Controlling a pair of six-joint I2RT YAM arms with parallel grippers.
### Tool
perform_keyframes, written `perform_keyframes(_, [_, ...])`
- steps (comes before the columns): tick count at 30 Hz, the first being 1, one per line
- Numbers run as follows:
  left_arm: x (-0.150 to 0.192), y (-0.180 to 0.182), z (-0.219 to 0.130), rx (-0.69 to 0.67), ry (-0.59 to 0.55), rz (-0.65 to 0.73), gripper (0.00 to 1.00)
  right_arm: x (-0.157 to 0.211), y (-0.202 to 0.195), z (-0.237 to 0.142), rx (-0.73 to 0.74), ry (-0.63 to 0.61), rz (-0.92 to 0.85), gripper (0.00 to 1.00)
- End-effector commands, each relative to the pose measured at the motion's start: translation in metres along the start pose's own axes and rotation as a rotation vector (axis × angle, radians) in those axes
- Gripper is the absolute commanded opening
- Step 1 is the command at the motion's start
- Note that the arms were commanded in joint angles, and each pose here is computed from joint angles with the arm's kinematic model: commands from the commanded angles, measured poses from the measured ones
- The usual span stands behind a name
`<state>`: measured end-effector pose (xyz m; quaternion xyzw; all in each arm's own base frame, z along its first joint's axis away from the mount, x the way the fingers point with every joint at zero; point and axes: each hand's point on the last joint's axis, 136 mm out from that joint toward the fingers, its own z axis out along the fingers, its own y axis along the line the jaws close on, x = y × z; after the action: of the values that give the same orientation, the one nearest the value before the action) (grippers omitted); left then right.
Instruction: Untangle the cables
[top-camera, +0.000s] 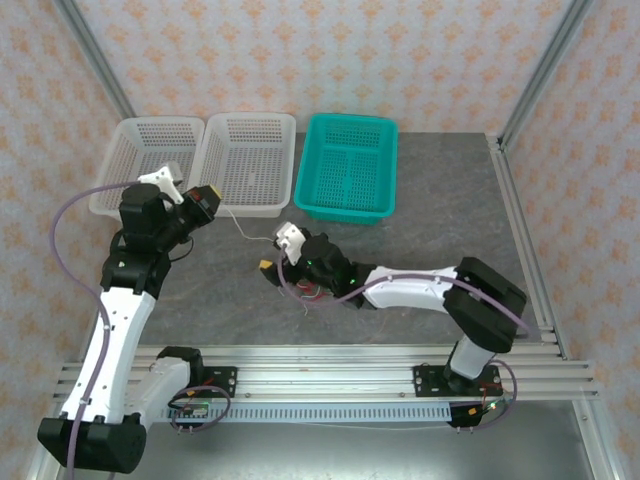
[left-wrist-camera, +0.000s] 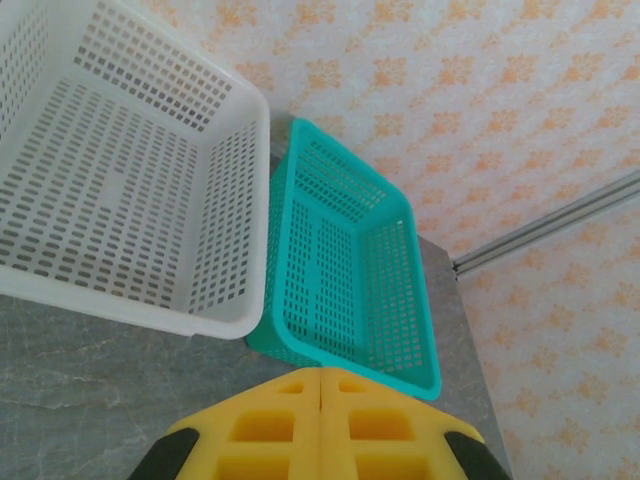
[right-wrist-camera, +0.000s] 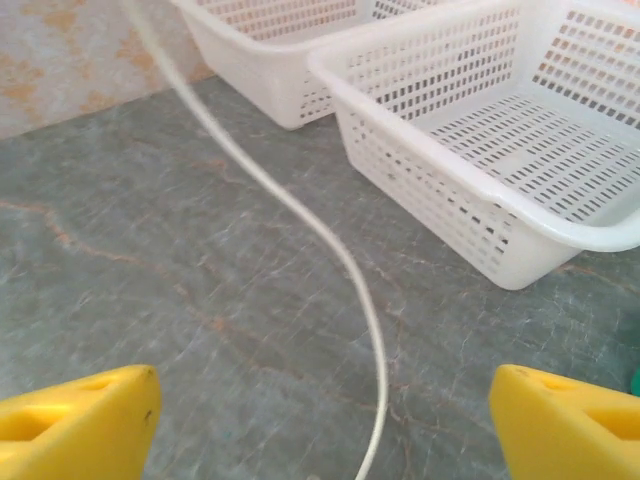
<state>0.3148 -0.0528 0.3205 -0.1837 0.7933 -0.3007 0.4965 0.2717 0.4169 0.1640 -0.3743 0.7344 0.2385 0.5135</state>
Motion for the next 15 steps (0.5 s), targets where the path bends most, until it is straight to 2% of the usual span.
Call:
perform_keyframes(1, [-0.011, 0.015, -0.016, -0.128, -0.054, 0.006, 0.00, 0.018, -0.013, 0.015, 0.049, 0.026, -0.006, 0.78])
perform_keyframes(4, [-0.012, 0.030, -0.024, -0.215, -0.081, 0.013, 0.00, 0.041, -0.012, 0.018, 0.012, 0.077, 0.016, 0.52])
perform_keyframes(8, [-0.006, 0.053, -0.030, -0.319, -0.085, 0.012, 0.00, 0.042, -0.016, -0.001, 0.011, 0.076, 0.012, 0.00])
perform_keyframes(10, [0.002, 0.076, -0.033, -0.418, -0.093, 0.007, 0.01, 0.033, -0.018, -0.013, 0.018, 0.052, -0.002, 0.00])
perform_keyframes(11, [0.008, 0.085, -0.032, -0.438, -0.086, 0.008, 0.07, 0.028, -0.019, -0.019, 0.013, 0.039, -0.015, 0.00])
perform_keyframes(13, [0.025, 0.085, -0.019, -0.377, -0.038, 0.035, 0.21, 0.023, -0.018, -0.028, -0.007, 0.031, -0.043, 0.00])
perform_keyframes(15, [0.045, 0.066, -0.004, -0.238, 0.038, 0.114, 0.30, 0.022, -0.017, -0.033, -0.029, 0.033, -0.070, 0.00])
